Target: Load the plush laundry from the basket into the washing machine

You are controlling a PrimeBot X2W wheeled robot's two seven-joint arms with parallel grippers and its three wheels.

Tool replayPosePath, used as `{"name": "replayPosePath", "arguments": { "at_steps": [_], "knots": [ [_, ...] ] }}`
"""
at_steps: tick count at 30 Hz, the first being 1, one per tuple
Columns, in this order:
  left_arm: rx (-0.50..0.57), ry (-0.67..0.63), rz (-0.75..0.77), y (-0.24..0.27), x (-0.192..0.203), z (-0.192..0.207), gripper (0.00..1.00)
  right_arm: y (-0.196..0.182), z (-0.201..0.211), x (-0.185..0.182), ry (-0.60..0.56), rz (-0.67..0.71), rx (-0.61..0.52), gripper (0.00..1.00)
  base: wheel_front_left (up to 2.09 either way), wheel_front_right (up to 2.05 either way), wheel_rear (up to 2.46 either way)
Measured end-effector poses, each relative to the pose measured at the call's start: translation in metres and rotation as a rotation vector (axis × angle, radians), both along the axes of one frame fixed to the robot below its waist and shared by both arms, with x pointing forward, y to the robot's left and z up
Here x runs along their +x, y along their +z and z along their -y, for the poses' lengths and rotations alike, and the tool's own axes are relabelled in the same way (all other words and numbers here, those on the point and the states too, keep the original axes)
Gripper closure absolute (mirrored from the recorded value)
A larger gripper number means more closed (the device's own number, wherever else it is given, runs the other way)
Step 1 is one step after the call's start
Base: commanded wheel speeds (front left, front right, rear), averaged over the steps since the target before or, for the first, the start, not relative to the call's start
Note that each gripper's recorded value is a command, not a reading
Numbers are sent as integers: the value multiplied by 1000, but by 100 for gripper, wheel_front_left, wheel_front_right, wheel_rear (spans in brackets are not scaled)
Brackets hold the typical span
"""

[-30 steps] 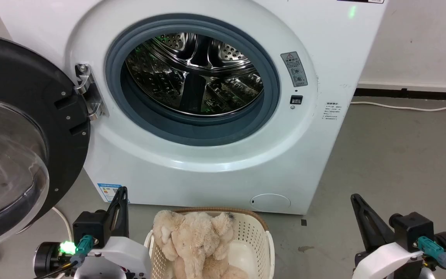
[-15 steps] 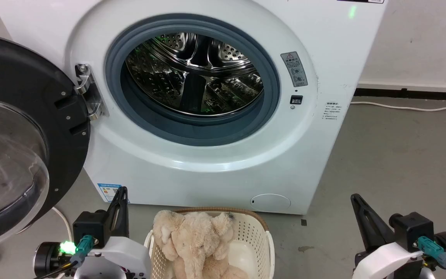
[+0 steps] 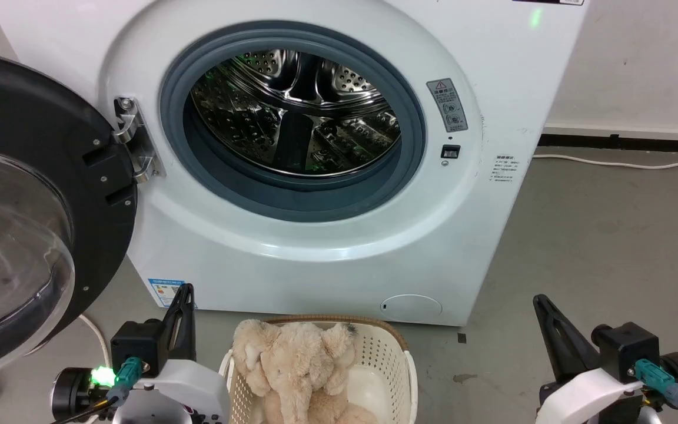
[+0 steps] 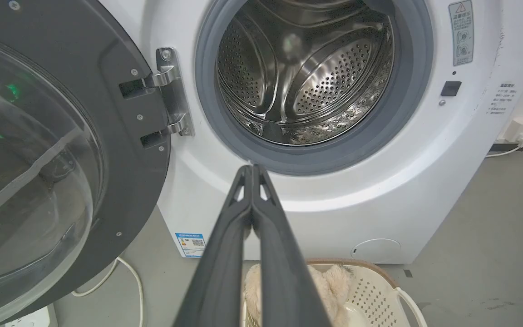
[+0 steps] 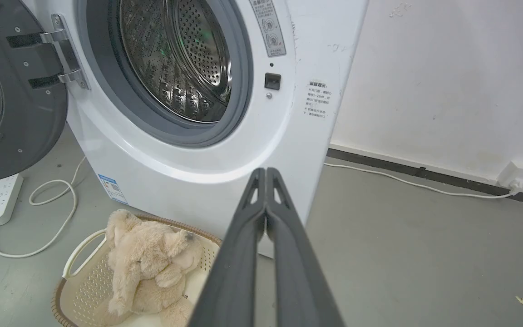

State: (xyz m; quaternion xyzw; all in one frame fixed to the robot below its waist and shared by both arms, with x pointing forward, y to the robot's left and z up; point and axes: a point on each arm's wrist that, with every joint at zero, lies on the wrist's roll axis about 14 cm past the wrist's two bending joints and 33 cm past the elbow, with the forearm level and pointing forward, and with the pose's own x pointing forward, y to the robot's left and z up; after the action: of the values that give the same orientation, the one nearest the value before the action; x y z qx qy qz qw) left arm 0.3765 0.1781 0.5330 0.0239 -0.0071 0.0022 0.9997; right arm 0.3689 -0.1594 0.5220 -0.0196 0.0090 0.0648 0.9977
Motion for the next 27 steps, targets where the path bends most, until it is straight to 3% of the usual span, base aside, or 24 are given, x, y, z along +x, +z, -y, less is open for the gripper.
{"name": "replayPosePath", "arguments": {
  "at_steps": [11, 12, 14, 15, 16, 27],
  "knots": [
    [0, -1, 0, 0, 0, 0, 100, 0, 0, 0, 0, 0, 0, 100, 0, 0, 0],
    [0, 0, 0, 0, 0, 0, 0, 0, 0, 0, 0, 0, 0, 0, 0, 0, 0],
    [0, 0, 0, 0, 0, 0, 0, 0, 0, 0, 0, -1, 1, 0, 0, 0, 0],
    [0, 1, 0, 0, 0, 0, 100, 0, 0, 0, 0, -1, 1, 100, 0, 0, 0],
    [0, 0, 0, 0, 0, 0, 0, 0, 0, 0, 0, -1, 1, 0, 0, 0, 0],
    [-25, -11, 7, 1, 0, 1, 0, -1, 0, -3, -1, 3, 25, 0, 0, 0, 0]
  ]
}}
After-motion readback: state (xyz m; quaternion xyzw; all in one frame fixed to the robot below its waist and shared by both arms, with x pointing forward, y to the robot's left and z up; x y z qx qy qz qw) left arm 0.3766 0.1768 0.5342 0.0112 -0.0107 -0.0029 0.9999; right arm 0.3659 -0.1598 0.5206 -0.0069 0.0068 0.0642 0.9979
